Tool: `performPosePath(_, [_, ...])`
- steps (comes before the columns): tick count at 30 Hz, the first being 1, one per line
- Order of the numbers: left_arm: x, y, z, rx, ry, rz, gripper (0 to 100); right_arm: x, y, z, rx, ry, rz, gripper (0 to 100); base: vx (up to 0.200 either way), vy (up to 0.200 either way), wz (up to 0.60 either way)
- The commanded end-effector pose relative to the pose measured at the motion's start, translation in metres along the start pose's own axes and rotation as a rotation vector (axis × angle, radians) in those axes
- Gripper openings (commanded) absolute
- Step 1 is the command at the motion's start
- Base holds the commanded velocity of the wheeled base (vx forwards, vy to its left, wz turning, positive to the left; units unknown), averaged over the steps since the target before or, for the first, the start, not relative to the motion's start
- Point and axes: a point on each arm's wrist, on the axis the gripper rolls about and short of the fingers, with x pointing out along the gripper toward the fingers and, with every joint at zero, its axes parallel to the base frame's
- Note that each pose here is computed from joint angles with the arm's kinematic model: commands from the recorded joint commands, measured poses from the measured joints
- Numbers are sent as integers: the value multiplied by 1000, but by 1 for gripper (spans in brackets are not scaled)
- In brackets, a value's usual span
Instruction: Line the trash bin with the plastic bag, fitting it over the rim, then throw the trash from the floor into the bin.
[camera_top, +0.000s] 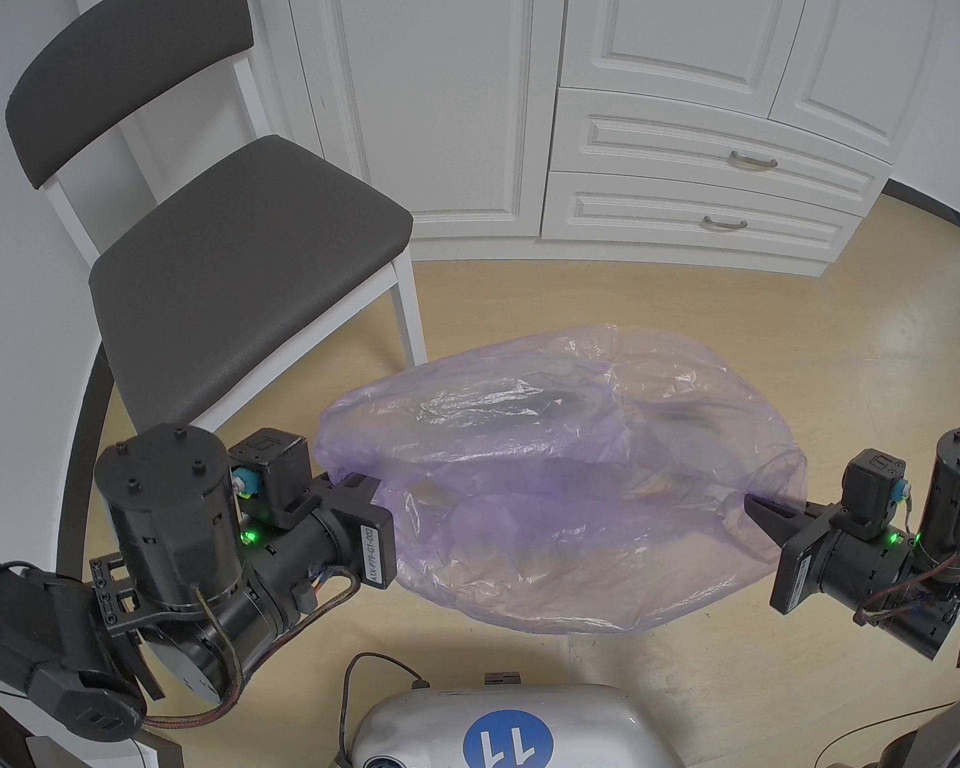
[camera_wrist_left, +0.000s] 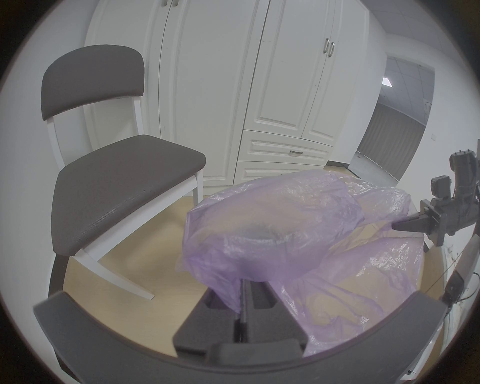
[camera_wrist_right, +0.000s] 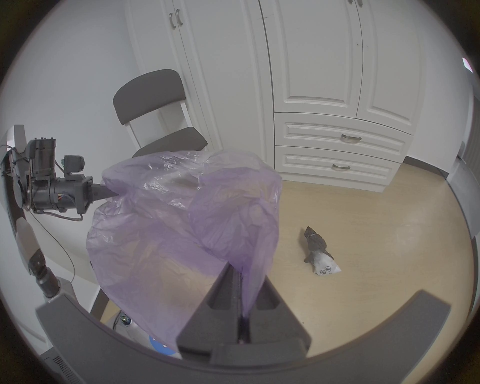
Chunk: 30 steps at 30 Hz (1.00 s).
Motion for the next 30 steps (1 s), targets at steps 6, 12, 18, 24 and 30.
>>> performPosePath(6, [1,1,-3,1,13,-1,0,-1,2,-3,-7,7,0,0,0,0,0])
performPosePath(12, [4,2,-4,7,15,8,0,2,3,-8,-17,31,-1,0,0,0,0])
performPosePath(18, [3,0,-4,45,12,5,0,4,4,-8,-19,33,-1,0,0,0,0])
performPosePath(24, [5,1,-7,52,22,7,0,-1,2,-3,-22,7,0,0,0,0,0])
performPosePath(30, [6,-1,-9,64,30,1,0,-2,2,-4,-29,8,0,0,0,0,0])
